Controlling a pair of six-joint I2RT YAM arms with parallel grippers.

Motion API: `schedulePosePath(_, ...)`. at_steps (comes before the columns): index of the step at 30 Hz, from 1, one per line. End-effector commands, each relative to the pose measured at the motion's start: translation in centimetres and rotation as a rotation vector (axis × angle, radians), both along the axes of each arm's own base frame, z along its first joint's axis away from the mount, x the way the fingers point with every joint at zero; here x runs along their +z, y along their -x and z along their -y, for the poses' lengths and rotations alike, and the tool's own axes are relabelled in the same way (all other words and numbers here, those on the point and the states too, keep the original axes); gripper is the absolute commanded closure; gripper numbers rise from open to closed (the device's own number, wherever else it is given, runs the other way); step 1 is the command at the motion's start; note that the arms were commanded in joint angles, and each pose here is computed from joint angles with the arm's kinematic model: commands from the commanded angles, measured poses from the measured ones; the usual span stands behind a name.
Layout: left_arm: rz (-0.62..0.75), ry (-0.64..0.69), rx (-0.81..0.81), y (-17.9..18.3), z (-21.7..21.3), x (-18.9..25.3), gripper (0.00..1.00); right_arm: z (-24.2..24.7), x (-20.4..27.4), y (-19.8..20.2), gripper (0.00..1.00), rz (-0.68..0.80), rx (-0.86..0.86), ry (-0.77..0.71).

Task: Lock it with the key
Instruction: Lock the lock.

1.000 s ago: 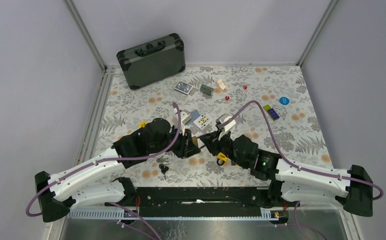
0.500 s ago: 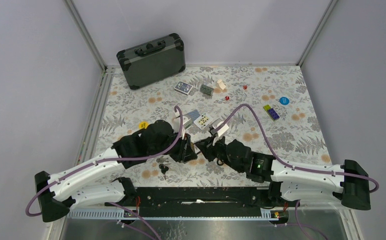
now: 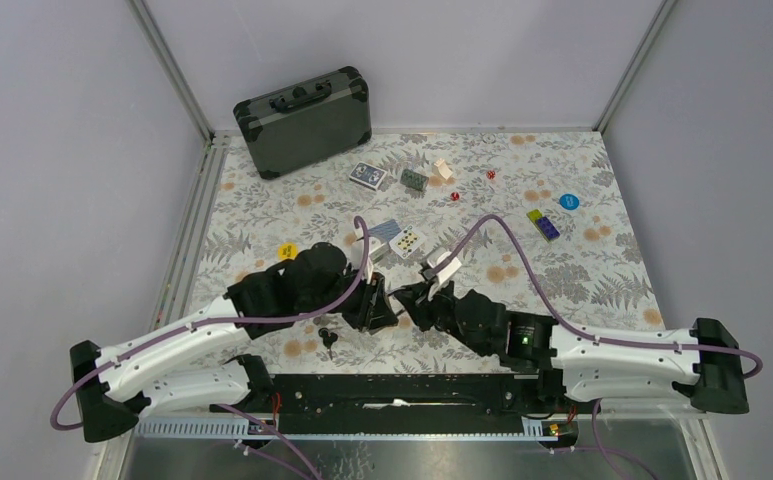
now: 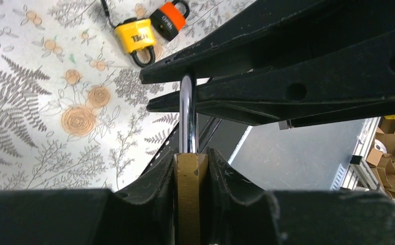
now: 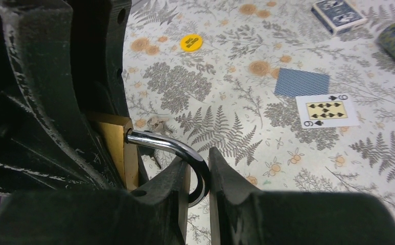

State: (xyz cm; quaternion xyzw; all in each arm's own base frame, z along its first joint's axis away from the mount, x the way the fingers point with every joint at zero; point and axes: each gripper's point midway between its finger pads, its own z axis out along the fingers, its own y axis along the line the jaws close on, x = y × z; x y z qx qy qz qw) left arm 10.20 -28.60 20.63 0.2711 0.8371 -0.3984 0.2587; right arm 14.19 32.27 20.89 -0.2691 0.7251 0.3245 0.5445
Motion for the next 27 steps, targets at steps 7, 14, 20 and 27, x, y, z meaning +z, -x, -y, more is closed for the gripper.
schedulePosePath(7, 0.410, 0.612, 0.092, -4.4, 3.9, 17.3, 0.87, 1.2, 15.0, 4.0, 1.00, -0.030, 0.040, -0.540)
schedulePosePath(14, 0.402, 0.644, 0.090, -3.9, 3.4, 18.5, 0.42, 6.3, 15.5, 1.9, 1.00, -0.006, -0.115, -0.615)
schedulePosePath(20, 0.407, 0.655, 0.078, -3.4, 3.0, 19.7, 0.30, 8.6, 15.8, 1.3, 1.00, 0.024, -0.166, -0.635)
schedulePosePath(27, 0.426, 0.608, 0.121, -3.7, 1.7, 19.0, 0.26, 9.6, 15.4, 1.2, 1.00, 0.044, -0.175, -0.622)
